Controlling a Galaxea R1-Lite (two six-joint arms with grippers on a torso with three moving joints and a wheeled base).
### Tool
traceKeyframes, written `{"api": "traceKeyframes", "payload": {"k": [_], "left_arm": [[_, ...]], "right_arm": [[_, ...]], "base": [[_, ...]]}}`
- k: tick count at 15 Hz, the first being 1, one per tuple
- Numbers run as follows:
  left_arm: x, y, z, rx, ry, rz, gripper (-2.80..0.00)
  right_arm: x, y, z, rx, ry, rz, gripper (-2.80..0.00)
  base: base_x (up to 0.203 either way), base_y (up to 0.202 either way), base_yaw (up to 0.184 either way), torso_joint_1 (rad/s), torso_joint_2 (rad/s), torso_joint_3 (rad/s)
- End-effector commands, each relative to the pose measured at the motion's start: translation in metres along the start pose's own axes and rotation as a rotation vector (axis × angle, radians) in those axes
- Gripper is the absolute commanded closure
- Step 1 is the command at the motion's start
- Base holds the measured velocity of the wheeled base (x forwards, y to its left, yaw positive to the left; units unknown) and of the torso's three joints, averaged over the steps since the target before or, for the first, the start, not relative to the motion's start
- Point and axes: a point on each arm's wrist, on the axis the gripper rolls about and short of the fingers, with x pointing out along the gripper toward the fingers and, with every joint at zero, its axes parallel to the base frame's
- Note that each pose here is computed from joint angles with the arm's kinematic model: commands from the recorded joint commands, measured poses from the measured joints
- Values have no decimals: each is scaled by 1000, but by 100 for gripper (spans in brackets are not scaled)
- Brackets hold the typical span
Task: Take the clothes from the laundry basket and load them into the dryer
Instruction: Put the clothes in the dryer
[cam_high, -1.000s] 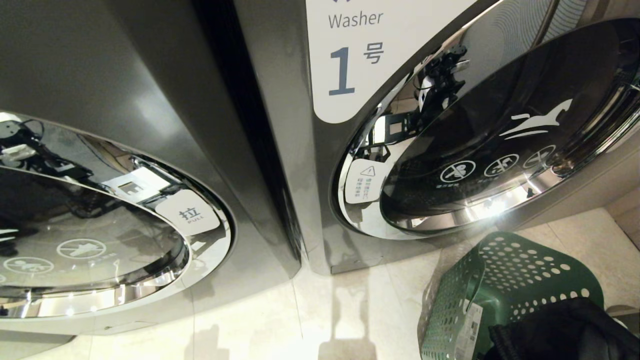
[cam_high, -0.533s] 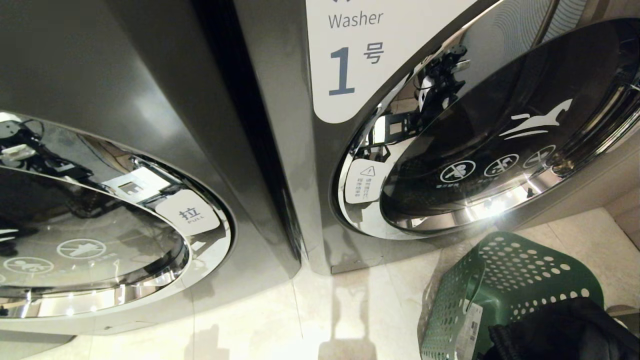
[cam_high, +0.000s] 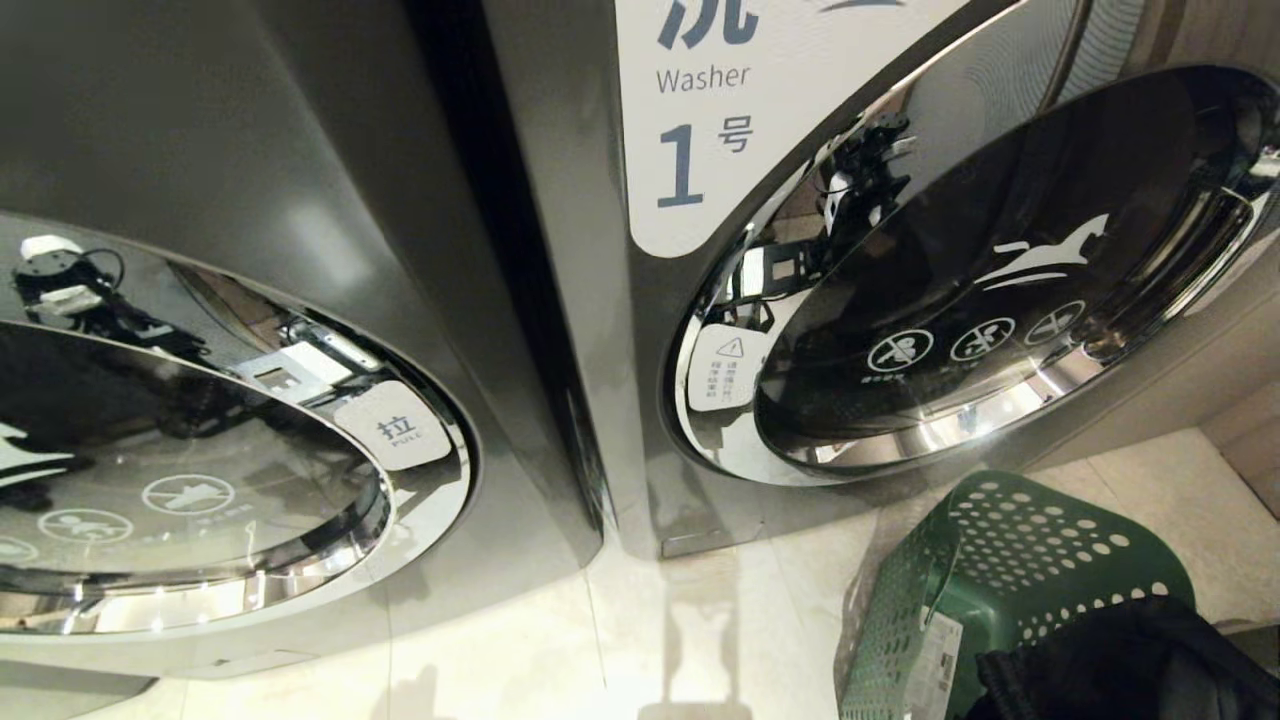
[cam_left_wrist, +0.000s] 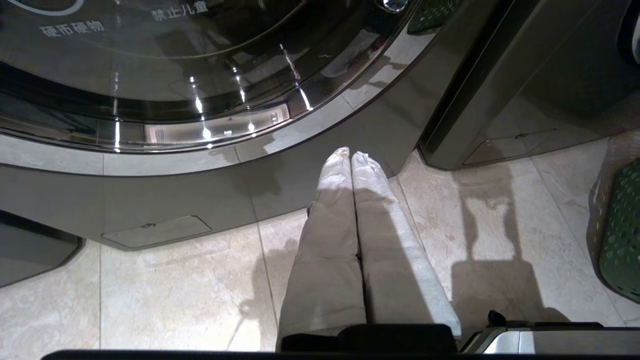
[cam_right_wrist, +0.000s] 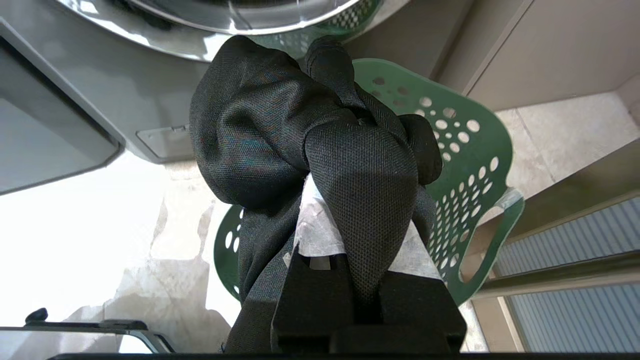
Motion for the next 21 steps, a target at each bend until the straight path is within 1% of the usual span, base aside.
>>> {"api": "traceKeyframes", "payload": {"k": [1,21], "left_arm": [[0,0,0,0,0,0,0],[0,0,0,-2,0,2,0]], "right_arm": [[0,0,0,0,1,0,0],[0,0,0,2,1,-1,0]], "base": [[0,0,0,-1,1,195],[0,0,0,2,1,201]]}}
